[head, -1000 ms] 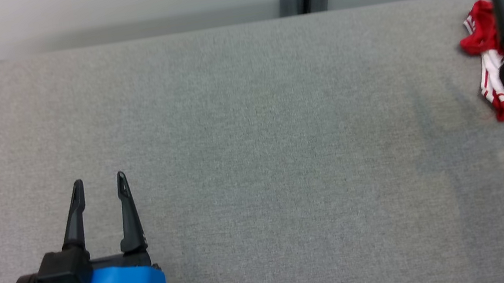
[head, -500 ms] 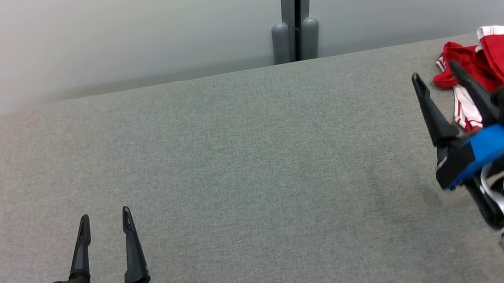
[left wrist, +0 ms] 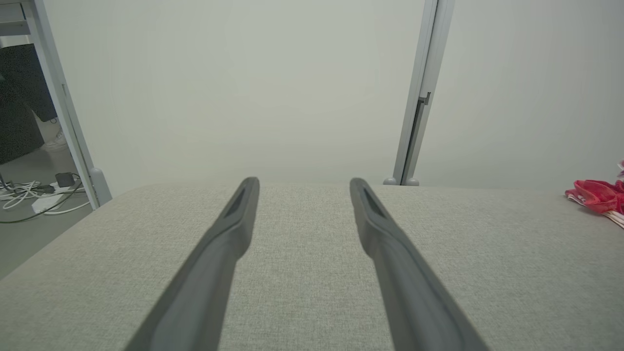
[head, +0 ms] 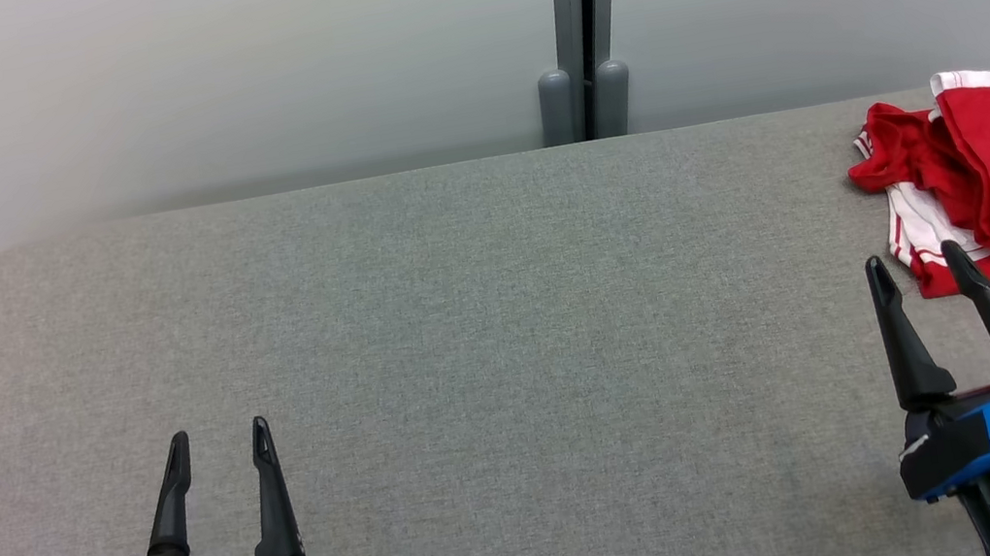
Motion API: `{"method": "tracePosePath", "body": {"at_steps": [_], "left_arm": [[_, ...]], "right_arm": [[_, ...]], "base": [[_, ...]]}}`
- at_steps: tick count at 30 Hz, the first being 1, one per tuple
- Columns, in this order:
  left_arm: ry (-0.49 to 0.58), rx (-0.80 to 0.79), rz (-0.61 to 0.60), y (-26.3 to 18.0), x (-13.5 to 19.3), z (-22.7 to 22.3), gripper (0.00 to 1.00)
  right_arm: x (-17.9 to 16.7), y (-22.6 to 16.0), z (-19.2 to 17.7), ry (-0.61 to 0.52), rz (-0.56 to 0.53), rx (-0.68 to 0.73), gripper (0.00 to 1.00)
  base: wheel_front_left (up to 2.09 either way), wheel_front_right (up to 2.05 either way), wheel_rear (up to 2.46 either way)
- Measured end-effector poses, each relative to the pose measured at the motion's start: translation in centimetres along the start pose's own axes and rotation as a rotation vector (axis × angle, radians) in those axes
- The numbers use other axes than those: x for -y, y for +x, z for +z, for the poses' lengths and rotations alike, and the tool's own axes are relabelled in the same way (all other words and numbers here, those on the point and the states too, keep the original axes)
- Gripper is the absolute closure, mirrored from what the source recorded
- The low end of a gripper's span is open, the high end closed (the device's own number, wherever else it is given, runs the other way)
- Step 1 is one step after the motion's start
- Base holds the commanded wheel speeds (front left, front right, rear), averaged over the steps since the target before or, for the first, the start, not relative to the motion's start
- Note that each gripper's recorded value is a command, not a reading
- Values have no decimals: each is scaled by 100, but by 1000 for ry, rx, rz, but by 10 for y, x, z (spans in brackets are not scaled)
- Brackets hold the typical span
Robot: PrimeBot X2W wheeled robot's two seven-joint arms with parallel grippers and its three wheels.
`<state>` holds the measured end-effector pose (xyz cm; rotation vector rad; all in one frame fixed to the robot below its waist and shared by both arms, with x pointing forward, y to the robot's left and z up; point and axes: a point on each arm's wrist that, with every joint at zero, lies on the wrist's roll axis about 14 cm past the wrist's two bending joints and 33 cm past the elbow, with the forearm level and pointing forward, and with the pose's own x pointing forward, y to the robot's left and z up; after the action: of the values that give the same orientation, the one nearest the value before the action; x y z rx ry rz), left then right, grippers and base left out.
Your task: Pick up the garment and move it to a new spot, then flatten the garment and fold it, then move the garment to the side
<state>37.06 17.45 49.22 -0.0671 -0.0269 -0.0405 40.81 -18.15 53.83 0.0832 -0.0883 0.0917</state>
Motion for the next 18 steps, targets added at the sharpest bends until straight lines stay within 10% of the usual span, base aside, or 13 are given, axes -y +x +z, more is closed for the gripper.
{"method": "tracePosePath", "body": {"at_steps": [18], "left_arm": [[-5, 11, 35, -4, -7, 5, 0]], "right_arm": [[4, -26, 2, -4, -41, -24, 0]], "base": [[0, 0, 0]]}}
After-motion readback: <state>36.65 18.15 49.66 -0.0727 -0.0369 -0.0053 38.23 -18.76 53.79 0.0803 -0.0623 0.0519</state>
